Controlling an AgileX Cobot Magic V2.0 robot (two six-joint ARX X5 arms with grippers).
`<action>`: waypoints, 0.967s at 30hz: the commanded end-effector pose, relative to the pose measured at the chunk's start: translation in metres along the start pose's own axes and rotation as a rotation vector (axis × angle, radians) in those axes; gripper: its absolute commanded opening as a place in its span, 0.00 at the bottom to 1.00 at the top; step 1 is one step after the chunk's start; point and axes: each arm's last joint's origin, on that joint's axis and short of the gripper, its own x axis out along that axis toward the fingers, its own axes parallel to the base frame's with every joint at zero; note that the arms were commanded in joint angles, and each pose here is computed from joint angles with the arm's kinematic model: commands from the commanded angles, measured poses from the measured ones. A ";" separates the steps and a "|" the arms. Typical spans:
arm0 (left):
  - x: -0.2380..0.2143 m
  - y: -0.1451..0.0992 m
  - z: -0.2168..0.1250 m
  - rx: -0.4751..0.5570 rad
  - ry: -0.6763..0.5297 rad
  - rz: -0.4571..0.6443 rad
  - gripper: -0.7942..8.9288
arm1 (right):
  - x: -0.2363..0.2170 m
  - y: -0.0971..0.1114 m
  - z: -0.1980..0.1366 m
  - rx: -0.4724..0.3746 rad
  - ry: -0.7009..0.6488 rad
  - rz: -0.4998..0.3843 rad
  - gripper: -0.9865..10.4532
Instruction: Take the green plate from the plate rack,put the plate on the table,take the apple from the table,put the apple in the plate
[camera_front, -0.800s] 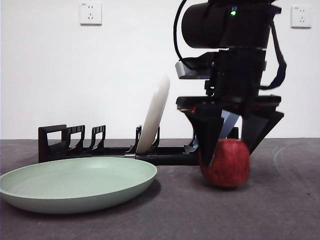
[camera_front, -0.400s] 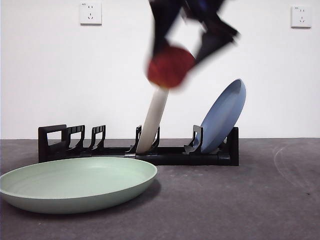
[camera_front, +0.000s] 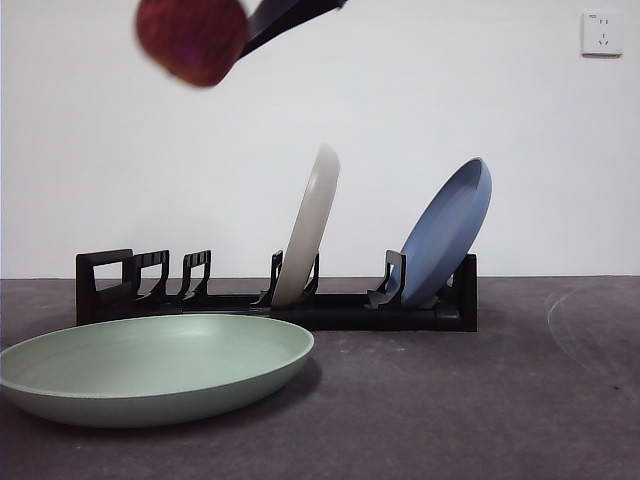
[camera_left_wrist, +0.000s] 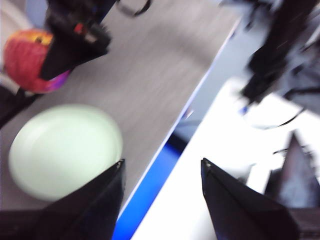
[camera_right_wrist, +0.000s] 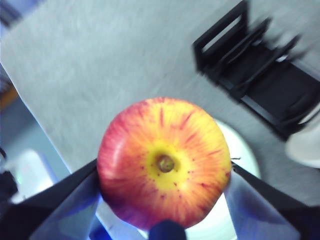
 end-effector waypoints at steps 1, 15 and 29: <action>0.017 0.005 -0.008 -0.009 0.065 0.088 0.34 | 0.026 0.003 -0.004 0.004 0.056 -0.016 0.08; 0.021 0.015 -0.016 -0.021 0.068 0.358 0.34 | 0.138 -0.008 -0.049 0.021 0.394 -0.108 0.08; 0.016 0.015 -0.019 -0.030 0.048 0.358 0.34 | 0.158 -0.012 -0.057 0.024 0.426 -0.111 0.08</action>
